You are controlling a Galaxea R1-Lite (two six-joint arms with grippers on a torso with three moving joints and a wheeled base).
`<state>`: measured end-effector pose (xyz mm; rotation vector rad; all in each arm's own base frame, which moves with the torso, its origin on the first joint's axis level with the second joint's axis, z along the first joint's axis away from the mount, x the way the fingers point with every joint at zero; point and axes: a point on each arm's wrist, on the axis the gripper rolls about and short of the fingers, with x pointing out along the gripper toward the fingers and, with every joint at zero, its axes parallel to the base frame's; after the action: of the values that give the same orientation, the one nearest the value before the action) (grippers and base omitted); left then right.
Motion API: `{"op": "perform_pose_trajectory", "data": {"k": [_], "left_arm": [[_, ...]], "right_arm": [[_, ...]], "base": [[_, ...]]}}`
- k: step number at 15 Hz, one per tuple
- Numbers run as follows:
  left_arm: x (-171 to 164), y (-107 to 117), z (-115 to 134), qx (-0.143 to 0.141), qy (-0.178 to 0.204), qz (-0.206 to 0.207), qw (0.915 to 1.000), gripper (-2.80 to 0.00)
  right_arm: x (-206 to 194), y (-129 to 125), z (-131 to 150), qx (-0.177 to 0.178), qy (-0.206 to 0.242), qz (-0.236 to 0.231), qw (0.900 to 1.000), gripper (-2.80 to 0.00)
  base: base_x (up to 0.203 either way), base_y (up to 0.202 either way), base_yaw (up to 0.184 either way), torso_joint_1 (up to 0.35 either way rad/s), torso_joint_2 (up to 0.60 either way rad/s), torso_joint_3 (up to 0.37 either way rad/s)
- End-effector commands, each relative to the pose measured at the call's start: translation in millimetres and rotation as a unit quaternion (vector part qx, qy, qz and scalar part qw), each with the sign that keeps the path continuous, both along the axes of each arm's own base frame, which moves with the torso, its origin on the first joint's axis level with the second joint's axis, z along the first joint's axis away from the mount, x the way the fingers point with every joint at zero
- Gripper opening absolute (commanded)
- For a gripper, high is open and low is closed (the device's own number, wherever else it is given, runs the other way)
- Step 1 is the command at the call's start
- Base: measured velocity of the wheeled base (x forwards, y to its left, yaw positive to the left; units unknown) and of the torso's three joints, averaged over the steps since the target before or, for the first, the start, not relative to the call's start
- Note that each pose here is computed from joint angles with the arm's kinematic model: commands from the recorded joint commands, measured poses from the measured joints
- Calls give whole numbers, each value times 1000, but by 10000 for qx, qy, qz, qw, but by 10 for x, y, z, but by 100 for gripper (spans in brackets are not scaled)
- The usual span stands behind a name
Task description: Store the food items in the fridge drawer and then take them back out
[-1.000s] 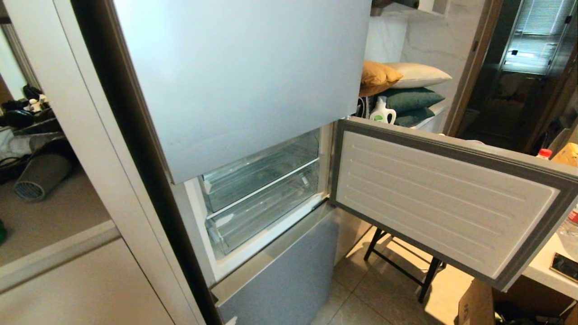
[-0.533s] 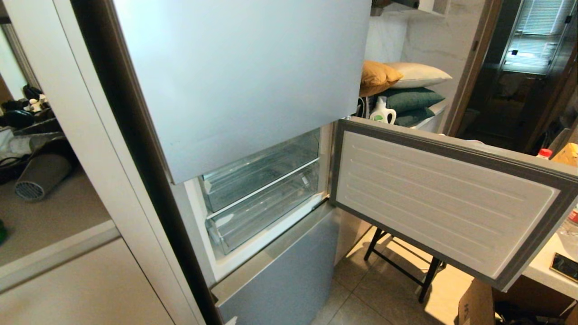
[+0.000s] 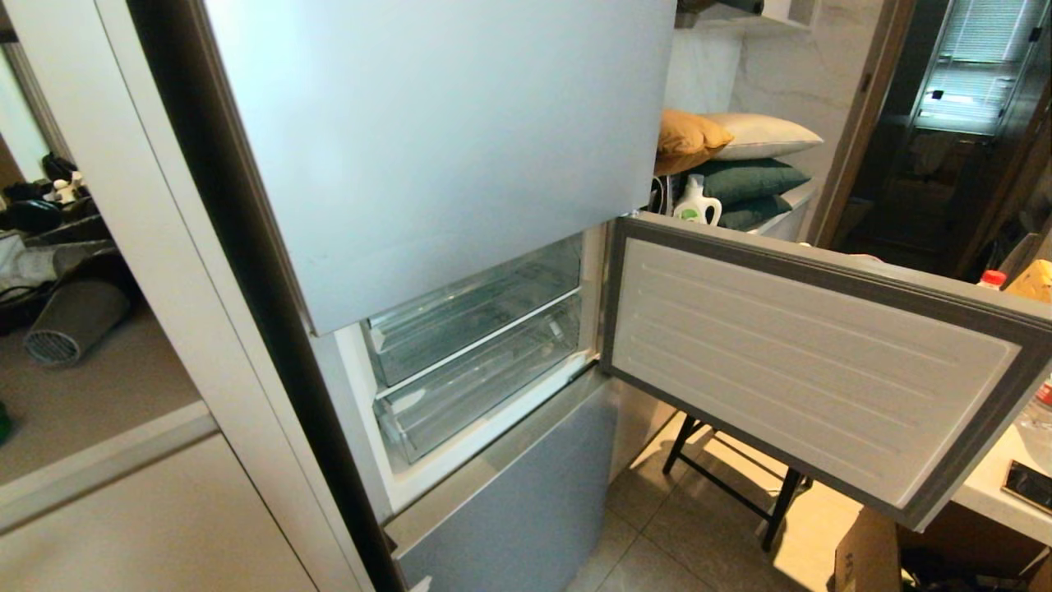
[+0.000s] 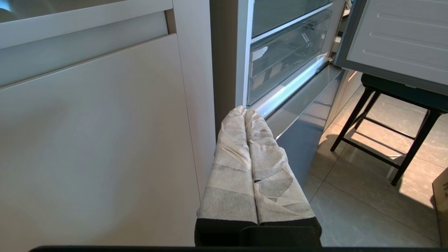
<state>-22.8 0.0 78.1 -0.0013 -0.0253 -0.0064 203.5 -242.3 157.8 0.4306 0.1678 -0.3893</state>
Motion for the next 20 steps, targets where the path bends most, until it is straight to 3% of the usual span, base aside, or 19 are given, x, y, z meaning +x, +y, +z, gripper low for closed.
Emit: {"op": "perform_pose_trajectory", "data": {"k": [1, 12, 20], "left_arm": [[7, 0, -30, -1, 42, 1, 10000, -280], [7, 0, -30, -1, 42, 1, 10000, -280], [7, 0, -30, -1, 42, 1, 10000, -280]], "right_arm": [[98, -89, -67, 51, 25, 40, 10000, -280], [671, -436, -235, -6, -82, 331, 9994, -280], [793, -119, -213, 49, -38, 750, 9972, -280]], "base": [[0, 0, 0, 0, 0, 0], [0, 0, 0, 0, 0, 0], [0, 0, 0, 0, 0, 0]]}}
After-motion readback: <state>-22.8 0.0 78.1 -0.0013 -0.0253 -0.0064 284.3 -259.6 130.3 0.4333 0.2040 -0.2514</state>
